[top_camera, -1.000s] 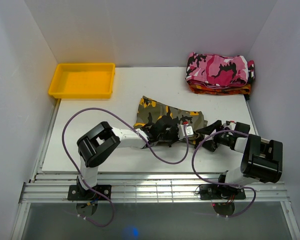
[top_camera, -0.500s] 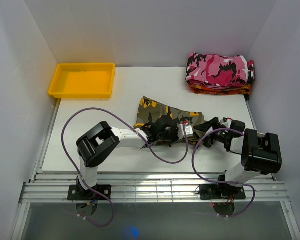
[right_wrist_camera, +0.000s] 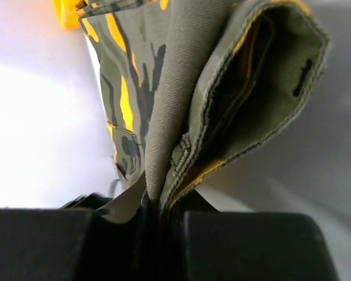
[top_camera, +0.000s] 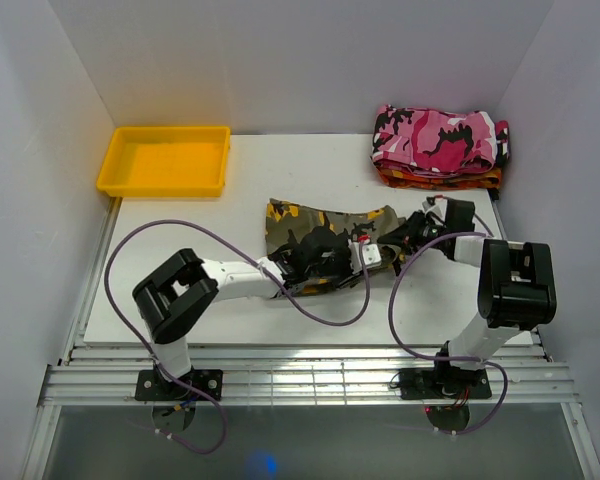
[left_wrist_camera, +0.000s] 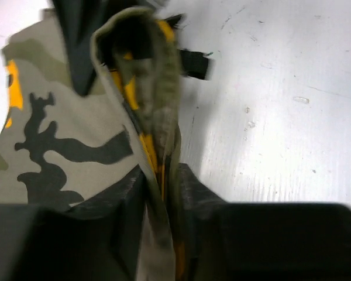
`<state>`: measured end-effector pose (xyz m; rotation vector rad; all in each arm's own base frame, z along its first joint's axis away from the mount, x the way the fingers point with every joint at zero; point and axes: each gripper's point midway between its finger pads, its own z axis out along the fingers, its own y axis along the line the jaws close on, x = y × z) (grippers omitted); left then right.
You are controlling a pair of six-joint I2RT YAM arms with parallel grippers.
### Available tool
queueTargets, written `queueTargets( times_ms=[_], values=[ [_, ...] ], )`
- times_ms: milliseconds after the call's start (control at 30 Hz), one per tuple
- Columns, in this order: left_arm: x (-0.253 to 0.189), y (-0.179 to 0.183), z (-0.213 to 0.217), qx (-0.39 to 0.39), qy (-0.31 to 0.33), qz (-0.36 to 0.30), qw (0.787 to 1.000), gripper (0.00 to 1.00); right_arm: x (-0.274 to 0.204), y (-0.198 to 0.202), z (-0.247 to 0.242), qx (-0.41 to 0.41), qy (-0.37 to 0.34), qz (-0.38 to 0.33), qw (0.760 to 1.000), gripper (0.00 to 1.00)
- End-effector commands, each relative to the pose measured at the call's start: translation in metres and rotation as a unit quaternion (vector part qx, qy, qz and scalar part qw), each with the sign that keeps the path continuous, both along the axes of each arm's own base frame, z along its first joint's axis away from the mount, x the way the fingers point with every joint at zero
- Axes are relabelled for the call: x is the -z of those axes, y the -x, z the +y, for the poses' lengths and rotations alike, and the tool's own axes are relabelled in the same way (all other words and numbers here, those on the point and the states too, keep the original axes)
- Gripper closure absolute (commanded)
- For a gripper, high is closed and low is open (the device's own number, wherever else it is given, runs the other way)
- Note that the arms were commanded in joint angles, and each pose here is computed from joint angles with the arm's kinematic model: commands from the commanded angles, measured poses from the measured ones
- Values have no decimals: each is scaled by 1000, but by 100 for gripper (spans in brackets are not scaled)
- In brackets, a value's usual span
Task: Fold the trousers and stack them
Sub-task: Neatly place the folded trousers to the corner
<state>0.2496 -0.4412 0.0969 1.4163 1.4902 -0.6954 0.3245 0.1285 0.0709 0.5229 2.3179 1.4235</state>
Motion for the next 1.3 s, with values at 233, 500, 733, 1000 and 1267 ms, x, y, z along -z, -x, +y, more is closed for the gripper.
queueTargets(
  times_ms=[233,500,733,1000,1267],
  values=[
    [-73,-13,98,-162,39,152,974,34,-96,-80,28,-172,235,-260,920,92],
    [-80,-24,141,-205,74,137,966,32,-89,-93,45,-215,266,-293,893,92],
    [-62,-30,149,-237,67,169,954,32,-167,-159,47,-200,314,-407,834,92],
    [-59,-24,155,-241,51,183,952,32,-248,-229,42,-97,323,-477,812,92],
    [-53,-14,159,-239,48,196,950,32,-309,-262,3,-5,362,-530,767,92]
  ],
)
